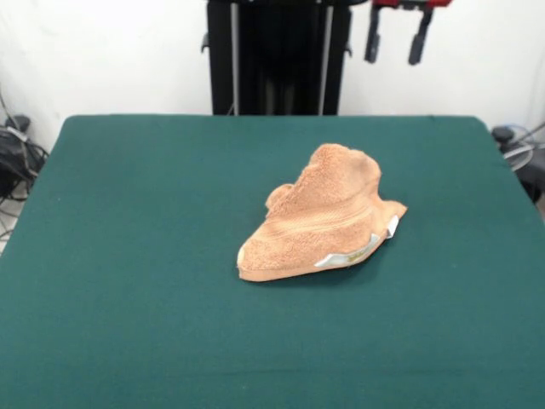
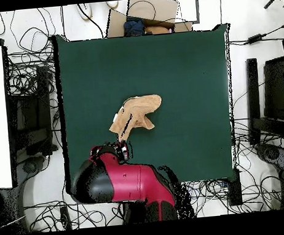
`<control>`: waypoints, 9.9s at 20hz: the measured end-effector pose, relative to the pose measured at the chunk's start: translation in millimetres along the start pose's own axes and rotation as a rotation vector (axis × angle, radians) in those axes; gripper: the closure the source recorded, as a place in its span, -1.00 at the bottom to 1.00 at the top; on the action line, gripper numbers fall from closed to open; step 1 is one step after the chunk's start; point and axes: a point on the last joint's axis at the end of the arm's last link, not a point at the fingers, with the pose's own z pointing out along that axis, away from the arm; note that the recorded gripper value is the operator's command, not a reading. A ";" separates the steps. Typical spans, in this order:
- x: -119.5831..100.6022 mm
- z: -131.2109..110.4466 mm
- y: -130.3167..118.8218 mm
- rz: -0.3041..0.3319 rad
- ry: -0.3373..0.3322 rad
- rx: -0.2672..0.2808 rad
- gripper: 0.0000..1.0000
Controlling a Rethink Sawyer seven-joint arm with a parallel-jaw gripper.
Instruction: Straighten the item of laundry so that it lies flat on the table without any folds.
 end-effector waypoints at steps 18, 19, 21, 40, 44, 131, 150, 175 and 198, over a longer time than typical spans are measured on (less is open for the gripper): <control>-2.8 27.0 -21.6 0.013 -0.118 0.091 -1.00; -4.9 29.9 -23.4 0.013 -0.146 0.100 -1.00; -7.6 33.0 -23.9 0.010 -0.178 0.107 -1.00; 1.8 72.7 -22.8 -0.005 -0.235 0.129 -1.00; 2.5 77.2 -22.7 -0.007 -0.246 0.132 -1.00; 5.6 105.7 -23.1 0.141 -0.381 0.132 -1.00; 12.2 121.4 -60.5 0.169 -0.423 0.160 -1.00; -16.5 133.0 -22.2 0.207 -0.492 -0.101 -1.00; 27.2 141.2 -2.2 0.267 -0.216 0.078 -1.00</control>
